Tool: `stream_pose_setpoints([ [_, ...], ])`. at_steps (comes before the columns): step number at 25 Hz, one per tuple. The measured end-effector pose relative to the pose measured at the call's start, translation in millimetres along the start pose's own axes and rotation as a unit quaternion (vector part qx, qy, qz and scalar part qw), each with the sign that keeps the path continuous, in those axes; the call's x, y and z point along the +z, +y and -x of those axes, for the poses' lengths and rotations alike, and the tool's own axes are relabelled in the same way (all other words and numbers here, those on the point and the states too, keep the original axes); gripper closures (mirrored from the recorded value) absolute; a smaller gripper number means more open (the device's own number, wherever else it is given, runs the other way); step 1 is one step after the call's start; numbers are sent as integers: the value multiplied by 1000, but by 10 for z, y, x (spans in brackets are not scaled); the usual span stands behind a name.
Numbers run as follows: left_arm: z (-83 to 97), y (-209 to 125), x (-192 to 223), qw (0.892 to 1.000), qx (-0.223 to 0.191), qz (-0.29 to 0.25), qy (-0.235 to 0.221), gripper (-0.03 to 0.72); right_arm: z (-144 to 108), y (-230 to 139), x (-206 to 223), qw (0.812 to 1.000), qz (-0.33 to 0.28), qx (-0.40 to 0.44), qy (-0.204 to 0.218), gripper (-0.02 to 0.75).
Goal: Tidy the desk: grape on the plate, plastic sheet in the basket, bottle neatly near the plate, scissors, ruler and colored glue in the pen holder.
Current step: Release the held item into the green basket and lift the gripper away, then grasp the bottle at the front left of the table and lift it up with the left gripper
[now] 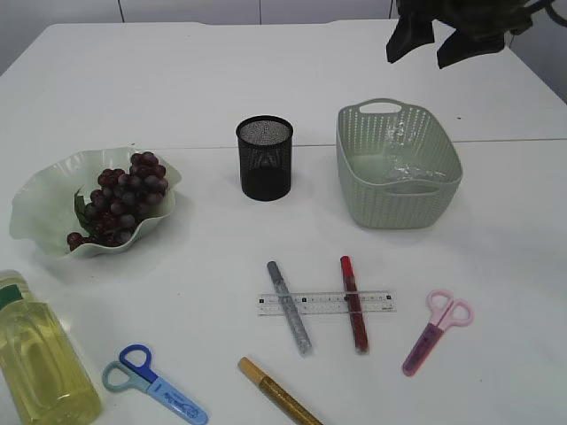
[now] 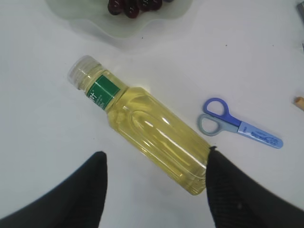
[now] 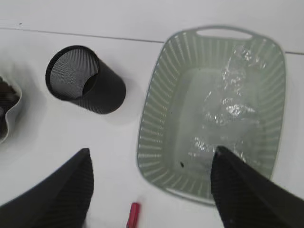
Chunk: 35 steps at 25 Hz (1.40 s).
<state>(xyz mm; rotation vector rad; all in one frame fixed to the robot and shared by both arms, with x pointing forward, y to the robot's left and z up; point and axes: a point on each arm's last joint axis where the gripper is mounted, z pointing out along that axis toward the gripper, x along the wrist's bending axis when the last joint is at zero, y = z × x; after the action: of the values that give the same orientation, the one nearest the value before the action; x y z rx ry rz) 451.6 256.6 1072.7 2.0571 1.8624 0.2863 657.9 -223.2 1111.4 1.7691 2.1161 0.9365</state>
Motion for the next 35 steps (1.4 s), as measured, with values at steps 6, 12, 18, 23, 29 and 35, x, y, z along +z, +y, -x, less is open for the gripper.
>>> stream_pose_setpoints([
  [6,0,-6,0,1000,0,-3,0,212,-193,-171,-271,998,-68,-6,15,174],
  [12,-2,-14,0,1000,1,-8,1,212,-289,-552,-445,994,-113,6,0,174],
  [18,-3,-29,0,1000,0,-16,2,212,-395,-1192,-586,991,-137,1,2,174],
  [23,30,-64,-2,999,-11,-35,-16,212,-368,-1738,-640,985,-174,6,-1,174],
  [29,102,-141,34,995,-52,-64,-56,212,-363,-2013,-805,985,-172,5,-1,174],
  [35,88,-333,147,977,-194,-65,-54,212,-401,-2033,-1013,990,-139,-12,4,174],
])
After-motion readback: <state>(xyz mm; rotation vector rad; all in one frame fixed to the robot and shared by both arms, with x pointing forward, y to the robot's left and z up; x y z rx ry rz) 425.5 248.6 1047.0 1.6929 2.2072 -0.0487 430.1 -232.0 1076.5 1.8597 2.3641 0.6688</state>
